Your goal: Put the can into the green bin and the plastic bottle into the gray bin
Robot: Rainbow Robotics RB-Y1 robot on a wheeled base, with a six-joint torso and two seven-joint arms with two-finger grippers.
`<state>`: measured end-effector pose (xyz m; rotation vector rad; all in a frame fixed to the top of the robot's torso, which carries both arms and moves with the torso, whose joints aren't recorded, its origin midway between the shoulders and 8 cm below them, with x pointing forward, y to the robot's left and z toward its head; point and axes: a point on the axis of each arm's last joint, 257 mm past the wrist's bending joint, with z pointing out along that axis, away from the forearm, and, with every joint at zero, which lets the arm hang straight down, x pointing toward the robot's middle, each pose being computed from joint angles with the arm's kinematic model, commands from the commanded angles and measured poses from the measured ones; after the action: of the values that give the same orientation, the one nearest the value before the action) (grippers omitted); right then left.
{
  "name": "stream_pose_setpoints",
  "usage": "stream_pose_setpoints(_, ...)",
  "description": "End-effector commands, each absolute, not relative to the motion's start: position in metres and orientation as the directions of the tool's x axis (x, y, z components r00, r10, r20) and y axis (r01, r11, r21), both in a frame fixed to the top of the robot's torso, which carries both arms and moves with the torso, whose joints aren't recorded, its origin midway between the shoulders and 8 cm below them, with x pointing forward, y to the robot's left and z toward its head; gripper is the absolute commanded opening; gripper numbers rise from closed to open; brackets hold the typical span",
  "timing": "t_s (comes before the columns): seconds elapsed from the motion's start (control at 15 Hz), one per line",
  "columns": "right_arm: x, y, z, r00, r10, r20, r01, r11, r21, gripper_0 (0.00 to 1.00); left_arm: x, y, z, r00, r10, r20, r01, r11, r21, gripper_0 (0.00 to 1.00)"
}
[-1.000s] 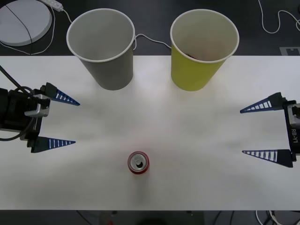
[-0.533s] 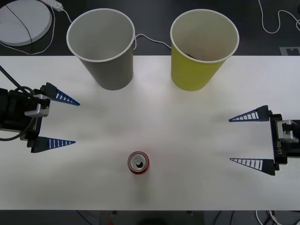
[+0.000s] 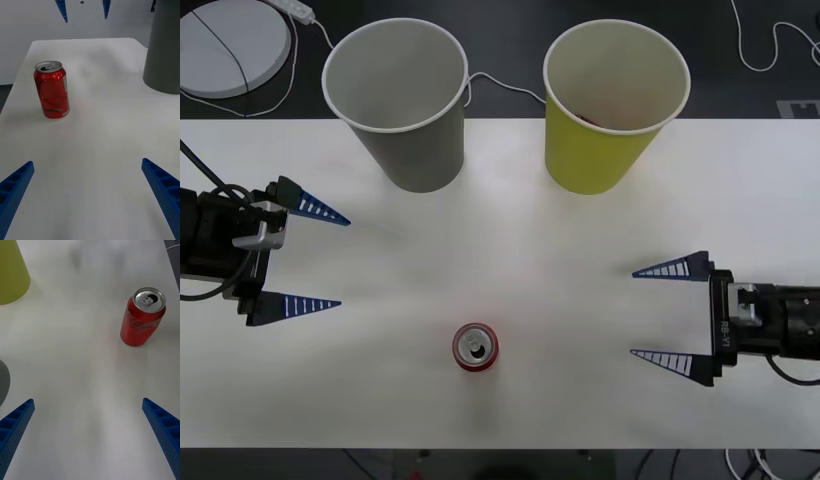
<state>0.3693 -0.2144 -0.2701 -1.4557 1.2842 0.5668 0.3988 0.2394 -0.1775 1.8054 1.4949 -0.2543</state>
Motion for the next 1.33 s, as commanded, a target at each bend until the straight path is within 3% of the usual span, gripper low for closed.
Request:
stream_pose_setpoints(0.07,0.372,-0.195,-0.287,0.309,-0.343,-0.887,-0.915,0.146,-0.375,1.00,0.399,0.239,-0.177,0.293,0.753,-0.589,0.905,-0.021,0.424,1.00)
stream_pose_setpoints(0.8,0.365,-0.108,-0.322,0.301,-0.222,-0.928,-0.928,0.155,-0.338,1.00,0.399,0.239,-0.177,0.293,0.753,-0.589,0.905,-0.021,0.424,1.00)
stream_pose_setpoints(1.33,0.356,-0.057,-0.336,0.315,-0.208,-0.926,-0.931,0.123,-0.344,1.00,0.399,0.239,-0.177,0.293,0.753,-0.589,0.905,-0.021,0.424,1.00)
